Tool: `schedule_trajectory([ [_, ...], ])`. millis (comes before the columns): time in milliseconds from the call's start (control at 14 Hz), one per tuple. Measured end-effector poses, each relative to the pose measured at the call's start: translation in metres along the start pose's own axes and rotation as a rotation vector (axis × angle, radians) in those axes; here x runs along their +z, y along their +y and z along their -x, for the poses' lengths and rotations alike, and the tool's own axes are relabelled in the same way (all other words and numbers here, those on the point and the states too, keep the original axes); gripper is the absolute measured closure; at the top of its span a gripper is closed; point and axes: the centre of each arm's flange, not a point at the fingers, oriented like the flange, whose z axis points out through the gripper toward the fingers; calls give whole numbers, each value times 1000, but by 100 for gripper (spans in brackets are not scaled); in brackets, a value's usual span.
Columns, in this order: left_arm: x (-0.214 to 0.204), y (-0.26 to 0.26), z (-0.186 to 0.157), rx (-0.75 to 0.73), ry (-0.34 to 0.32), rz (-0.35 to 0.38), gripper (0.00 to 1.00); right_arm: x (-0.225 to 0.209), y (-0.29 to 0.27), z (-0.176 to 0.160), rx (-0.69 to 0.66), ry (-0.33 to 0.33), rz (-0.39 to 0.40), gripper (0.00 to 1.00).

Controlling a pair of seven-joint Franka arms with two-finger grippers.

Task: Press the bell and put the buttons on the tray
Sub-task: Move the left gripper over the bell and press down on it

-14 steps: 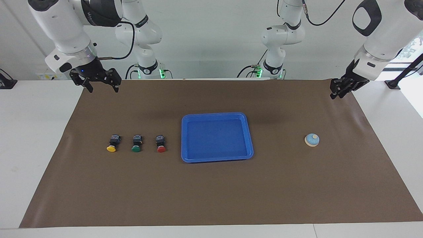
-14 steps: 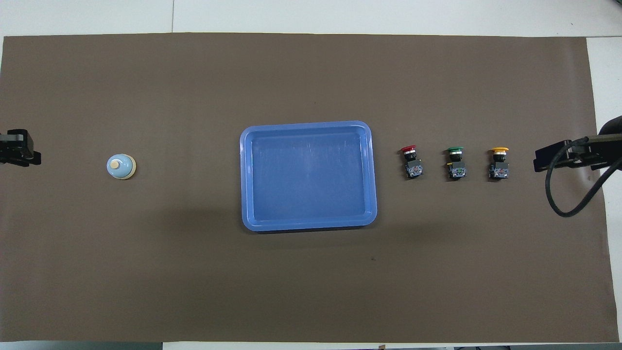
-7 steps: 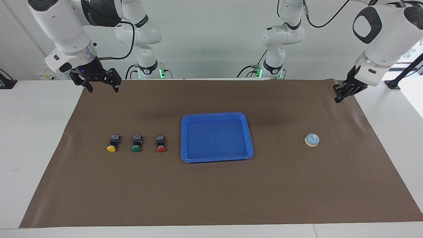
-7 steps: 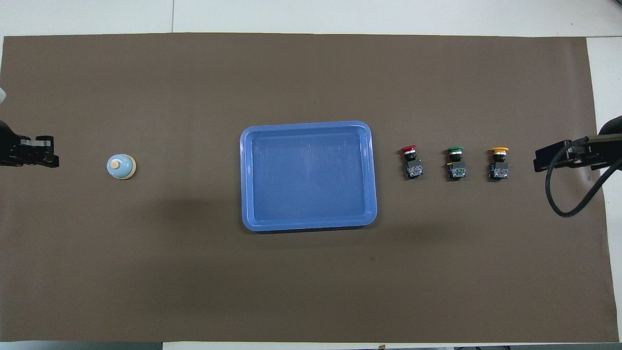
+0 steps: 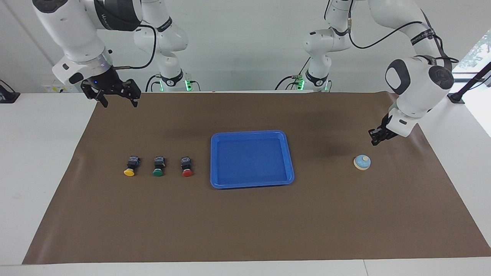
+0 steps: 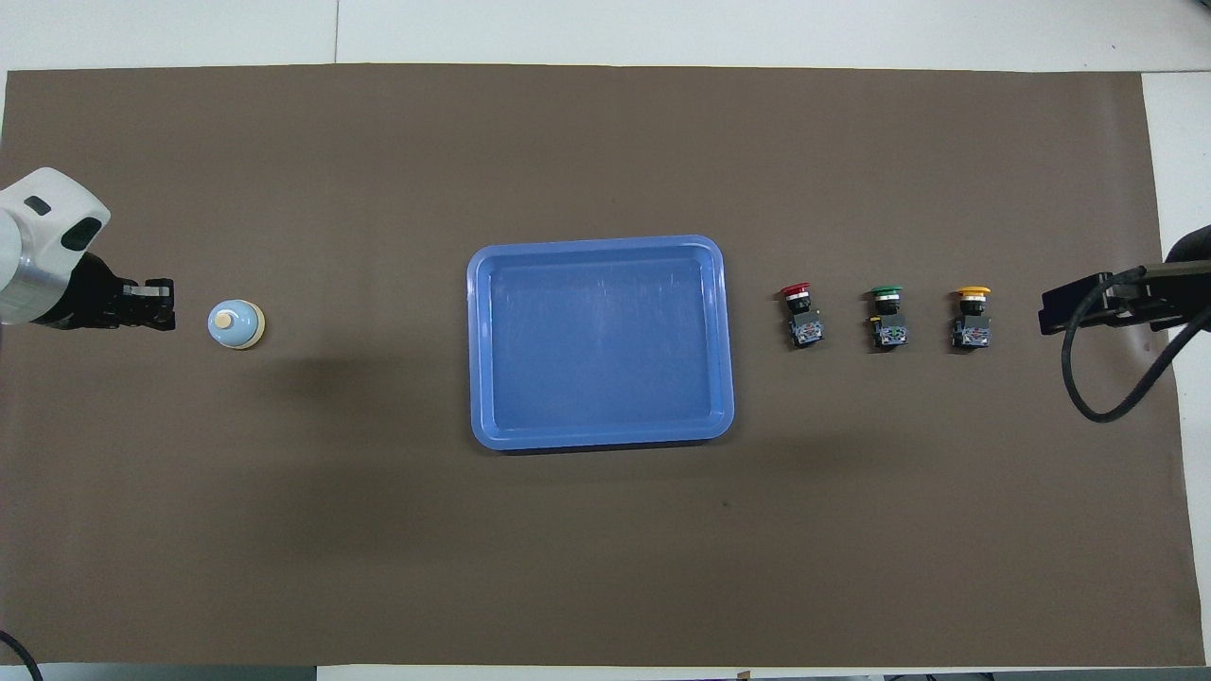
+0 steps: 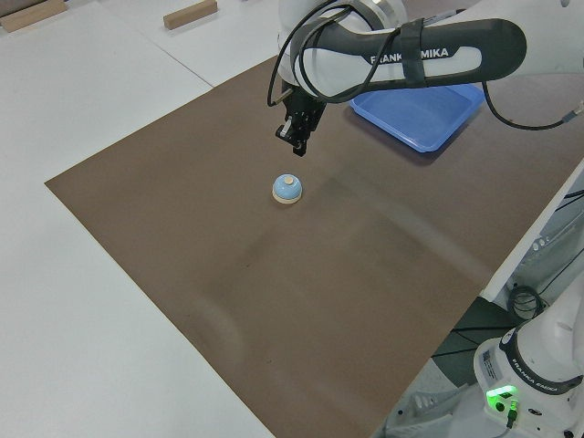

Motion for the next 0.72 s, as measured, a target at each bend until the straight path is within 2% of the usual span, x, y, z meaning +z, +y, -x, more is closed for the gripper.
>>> schedule_trajectory([
  [215, 28, -3, -4, -6, 3, 0, 99, 0, 0, 0, 0, 0, 0, 0],
  [573, 49, -4, -11, -7, 32, 1, 99, 0, 0, 0, 0, 0, 0, 0],
  [716, 65, -4, -12, -6, 23, 1, 99, 0, 0, 0, 0, 0, 0, 0],
])
